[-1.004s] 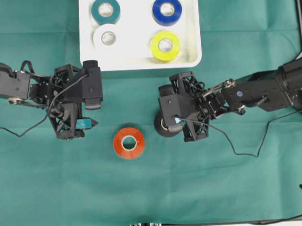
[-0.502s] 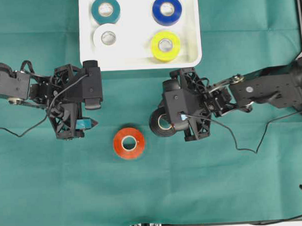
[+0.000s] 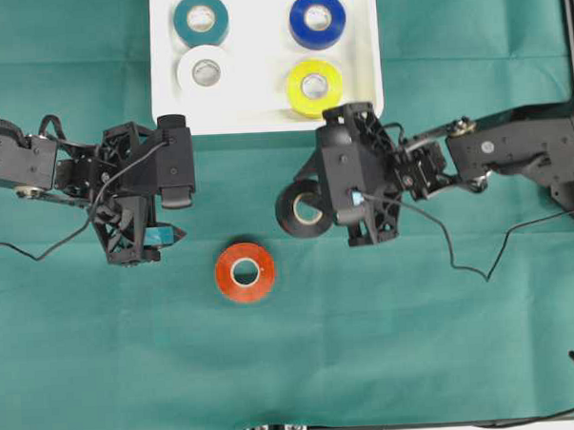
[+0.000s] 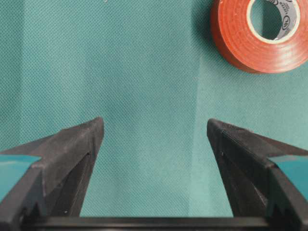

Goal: Put the tape alternately from left to right into the white case.
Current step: 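Lift the black tape and carry it into the tray's top middle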

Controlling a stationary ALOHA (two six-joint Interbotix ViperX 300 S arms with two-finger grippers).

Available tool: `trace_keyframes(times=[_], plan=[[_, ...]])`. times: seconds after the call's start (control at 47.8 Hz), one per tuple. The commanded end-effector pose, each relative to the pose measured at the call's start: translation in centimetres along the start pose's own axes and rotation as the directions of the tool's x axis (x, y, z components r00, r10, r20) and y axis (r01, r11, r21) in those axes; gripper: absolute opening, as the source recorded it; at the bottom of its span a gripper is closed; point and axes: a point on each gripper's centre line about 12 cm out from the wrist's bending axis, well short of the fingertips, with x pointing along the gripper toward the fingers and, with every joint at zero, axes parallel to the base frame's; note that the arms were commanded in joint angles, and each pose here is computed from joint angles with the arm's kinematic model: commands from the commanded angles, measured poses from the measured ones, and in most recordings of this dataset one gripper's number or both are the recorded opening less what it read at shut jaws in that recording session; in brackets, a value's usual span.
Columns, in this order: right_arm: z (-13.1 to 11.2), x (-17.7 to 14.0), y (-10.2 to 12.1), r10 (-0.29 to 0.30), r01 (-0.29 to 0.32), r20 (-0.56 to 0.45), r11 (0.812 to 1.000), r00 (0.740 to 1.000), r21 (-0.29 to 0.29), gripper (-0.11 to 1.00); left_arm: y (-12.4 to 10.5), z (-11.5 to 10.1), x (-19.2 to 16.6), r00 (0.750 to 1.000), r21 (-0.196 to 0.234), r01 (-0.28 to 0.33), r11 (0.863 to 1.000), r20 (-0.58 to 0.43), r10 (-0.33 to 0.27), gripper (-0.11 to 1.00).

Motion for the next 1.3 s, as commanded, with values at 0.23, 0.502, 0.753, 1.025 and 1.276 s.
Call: trace_keyframes(times=[0.23, 0.502, 0.753, 1.025, 1.276], plan=[[3.3, -1.0, -5.6, -0.095, 0.09, 0.124, 0.995, 0.988, 0.046, 0.26, -0.2, 0.9, -0.7, 0.999, 0.002, 0.008, 1.0, 0.034, -0.008, 0.83], [2.5, 0.0, -11.7, -0.198, 0.186, 0.111, 0.977, 0.974, 0.106, 0.26, -0.3, 0.9, -0.6, 0.999, 0.0, 0.009, 1.0, 0.033, -0.009, 0.83], [2.0, 1.1, -15.5, -0.238, 0.224, 0.124, 0.968, 0.963, 0.116, 0.26, -0.3, 0.8, -0.6, 0.999, 0.001, 0.008, 1.0, 0.031, -0.008, 0.83], [2.4, 1.5, -18.8, -0.267, 0.25, 0.17, 0.961, 0.949, 0.116, 0.26, -0.2, 0.6, -0.5, 1.0, 0.001, 0.007, 1.0, 0.027, -0.007, 0.83], [0.9, 2.8, -21.8, -0.297, 0.274, 0.146, 0.949, 0.944, 0.159, 0.26, -0.2, 0.6, -0.5, 1.0, 0.001, 0.007, 1.0, 0.027, -0.007, 0.83]])
